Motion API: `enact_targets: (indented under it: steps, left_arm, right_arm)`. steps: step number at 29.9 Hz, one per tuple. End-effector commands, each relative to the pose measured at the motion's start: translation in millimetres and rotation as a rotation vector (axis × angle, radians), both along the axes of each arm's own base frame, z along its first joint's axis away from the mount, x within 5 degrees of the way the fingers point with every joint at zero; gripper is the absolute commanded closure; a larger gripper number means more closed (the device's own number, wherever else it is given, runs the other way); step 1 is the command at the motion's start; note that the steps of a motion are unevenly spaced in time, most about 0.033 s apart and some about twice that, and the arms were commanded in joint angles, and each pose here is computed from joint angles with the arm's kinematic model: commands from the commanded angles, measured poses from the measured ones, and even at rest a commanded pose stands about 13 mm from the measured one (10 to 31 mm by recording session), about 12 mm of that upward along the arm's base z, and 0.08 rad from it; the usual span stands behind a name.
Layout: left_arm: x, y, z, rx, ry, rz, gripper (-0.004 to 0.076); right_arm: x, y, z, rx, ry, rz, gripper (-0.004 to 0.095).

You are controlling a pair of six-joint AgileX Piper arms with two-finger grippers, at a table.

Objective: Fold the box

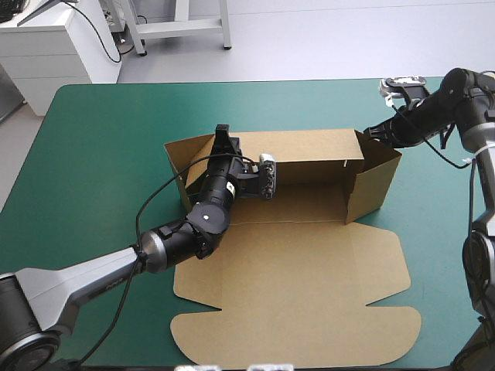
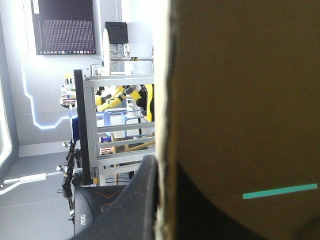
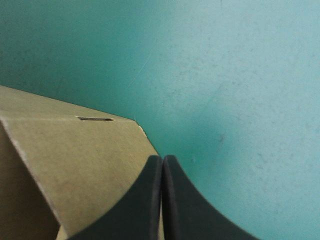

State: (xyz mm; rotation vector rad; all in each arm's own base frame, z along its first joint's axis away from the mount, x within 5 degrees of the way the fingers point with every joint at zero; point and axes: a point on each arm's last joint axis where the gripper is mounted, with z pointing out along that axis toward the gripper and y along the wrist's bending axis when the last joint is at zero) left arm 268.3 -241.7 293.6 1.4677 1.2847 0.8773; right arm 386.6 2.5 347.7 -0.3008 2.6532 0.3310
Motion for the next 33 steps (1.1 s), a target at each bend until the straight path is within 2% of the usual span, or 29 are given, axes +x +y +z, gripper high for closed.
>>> enact_targets:
  steps: [1, 6, 10, 14, 18, 25, 29, 33]
  left_arm:
    - [-3, 3, 22, -0.044, -0.059, 0.008, 0.0731]
    - [-3, 3, 22, -0.044, -0.059, 0.008, 0.0731]
    - [-3, 3, 22, -0.044, -0.059, 0.008, 0.0731]
    - [-3, 3, 22, -0.044, -0.059, 0.008, 0.0731]
    - [-3, 3, 22, -0.044, -0.059, 0.008, 0.0731]
    - [-3, 2, 22, -0.039, -0.056, -0.004, 0.0731]
    - [-3, 1, 20, -0.039, -0.049, -0.017, 0.0731]
    - [-3, -1, 19, -0.037, -0.043, -0.025, 0.0731]
  right_arm:
    - [-19, 5, 34, 0.05, -0.09, 0.021, 0.0929]
    - [-31, 6, 23, 0.041, -0.057, 0.054, 0.0929]
    - [-40, 9, 6, 0.065, -0.071, 0.068, 0.0927]
    - [-57, 11, 1, 0.081, -0.181, 0.053, 0.0927]
    - [-86, 18, -3, 0.096, -0.305, 0.131, 0.0928]
    - [-121, 18, -28, 0.051, -0.458, 0.12, 0.0928]
    - [-130, 20, -37, 0.01, -0.557, 0.171, 0.0928]
    - [-131, 24, -39, 0.03, -0.594, 0.225, 0.0902]
